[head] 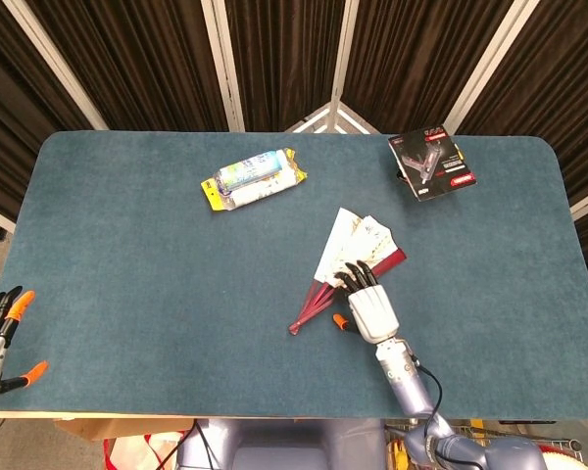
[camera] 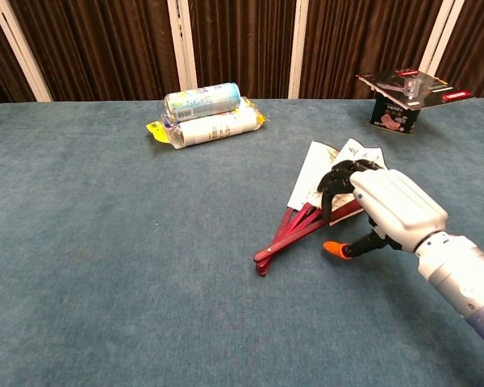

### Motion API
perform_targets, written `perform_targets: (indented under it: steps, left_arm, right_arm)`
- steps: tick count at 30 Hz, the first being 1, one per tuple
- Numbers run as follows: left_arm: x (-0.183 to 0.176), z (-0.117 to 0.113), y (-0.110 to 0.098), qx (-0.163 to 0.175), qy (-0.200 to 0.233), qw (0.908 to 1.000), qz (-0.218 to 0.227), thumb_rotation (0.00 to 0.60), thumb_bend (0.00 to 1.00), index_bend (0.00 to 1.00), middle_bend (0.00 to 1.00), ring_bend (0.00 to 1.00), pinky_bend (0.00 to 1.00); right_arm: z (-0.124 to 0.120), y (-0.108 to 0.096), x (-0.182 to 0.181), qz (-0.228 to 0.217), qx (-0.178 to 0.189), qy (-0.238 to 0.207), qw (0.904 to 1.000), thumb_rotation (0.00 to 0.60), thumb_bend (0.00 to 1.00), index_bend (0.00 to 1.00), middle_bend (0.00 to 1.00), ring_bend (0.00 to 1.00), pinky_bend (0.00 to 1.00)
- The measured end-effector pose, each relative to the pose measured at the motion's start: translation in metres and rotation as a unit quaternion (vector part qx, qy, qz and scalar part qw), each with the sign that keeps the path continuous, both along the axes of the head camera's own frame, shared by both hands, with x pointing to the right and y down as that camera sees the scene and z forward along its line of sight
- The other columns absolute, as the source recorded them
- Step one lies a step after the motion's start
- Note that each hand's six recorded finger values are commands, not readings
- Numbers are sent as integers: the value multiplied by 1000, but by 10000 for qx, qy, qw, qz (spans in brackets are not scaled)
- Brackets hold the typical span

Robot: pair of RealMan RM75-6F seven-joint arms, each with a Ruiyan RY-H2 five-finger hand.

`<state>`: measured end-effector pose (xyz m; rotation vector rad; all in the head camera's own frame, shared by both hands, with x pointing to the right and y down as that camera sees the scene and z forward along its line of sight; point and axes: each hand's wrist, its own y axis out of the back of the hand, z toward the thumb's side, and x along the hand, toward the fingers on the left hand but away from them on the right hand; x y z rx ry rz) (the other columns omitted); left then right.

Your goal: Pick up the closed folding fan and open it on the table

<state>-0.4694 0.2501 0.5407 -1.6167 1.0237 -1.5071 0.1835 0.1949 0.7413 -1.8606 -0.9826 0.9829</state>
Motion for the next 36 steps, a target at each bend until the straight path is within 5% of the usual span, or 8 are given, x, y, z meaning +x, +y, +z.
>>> perform_targets:
  steps: [36]
  left_arm:
    - [-2,3,-1,-48,0,9999,-94,600,0,0,0,0,0]
  right_arm:
    - [11,-1,-25,38,-50,-185,9998,600,247,567,316,151,143]
